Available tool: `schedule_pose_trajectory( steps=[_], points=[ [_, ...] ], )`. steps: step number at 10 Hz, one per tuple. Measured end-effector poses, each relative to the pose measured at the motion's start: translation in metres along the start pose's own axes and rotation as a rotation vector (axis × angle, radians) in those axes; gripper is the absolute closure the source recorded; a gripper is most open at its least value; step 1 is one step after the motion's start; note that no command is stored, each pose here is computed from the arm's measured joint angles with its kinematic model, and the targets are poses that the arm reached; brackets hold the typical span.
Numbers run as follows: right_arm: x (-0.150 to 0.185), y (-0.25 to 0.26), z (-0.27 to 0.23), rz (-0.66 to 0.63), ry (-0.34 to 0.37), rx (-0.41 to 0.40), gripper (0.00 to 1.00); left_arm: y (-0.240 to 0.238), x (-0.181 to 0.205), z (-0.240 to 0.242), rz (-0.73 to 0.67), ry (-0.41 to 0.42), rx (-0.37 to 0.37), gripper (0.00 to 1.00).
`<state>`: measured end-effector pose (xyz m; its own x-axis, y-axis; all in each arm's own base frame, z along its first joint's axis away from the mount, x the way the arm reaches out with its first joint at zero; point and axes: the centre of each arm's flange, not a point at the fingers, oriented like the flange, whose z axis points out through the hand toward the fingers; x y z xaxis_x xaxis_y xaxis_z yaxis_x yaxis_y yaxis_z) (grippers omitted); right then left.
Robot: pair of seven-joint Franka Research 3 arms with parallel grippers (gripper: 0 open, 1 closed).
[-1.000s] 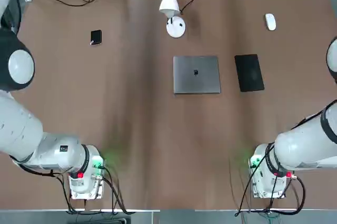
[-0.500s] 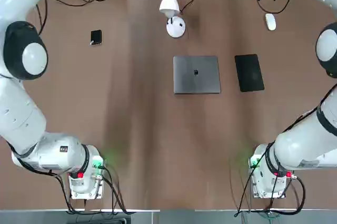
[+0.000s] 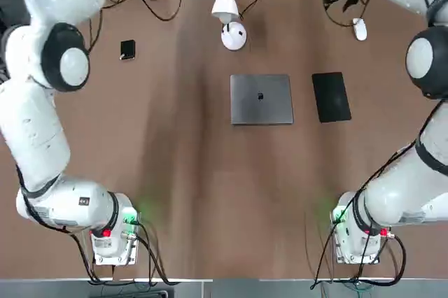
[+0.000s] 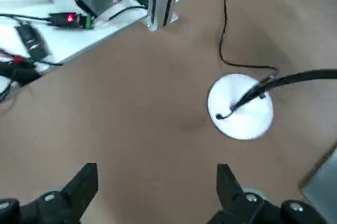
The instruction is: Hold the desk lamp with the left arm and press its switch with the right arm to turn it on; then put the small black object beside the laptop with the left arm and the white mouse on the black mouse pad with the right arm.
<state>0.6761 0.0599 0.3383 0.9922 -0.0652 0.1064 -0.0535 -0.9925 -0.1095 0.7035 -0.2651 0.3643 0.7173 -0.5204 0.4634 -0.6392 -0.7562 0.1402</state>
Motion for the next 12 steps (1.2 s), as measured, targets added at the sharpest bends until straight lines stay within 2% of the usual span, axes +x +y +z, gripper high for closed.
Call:
schedule_pose_trajectory(
  steps=[1,5,6,8,10,12],
  points=[
    [0.001,-0.037,0.011,0.023,-0.002,0.026,0.29,-0.007,-0.009,0.029,0.014,0.028,0.0,0.0],
    [-0.006,-0.175,0.034,0.054,0.01,0.084,0.92,-0.003,-0.023,0.107,-0.029,0.132,-0.05,0.0],
    [-0.007,-0.197,0.043,0.041,0.042,0.112,0.98,0.011,-0.022,0.127,-0.041,0.172,-0.073,0.0],
    [-0.015,-0.234,0.071,0.03,0.119,0.157,0.99,0.046,-0.024,0.165,-0.041,0.232,-0.087,0.0],
    [-0.022,-0.261,0.093,0.048,0.133,0.179,0.99,0.069,-0.029,0.188,-0.035,0.255,-0.09,0.02],
    [-0.021,-0.279,0.099,0.061,0.148,0.198,0.99,0.071,-0.032,0.194,-0.039,0.262,-0.086,0.03]
  ],
)
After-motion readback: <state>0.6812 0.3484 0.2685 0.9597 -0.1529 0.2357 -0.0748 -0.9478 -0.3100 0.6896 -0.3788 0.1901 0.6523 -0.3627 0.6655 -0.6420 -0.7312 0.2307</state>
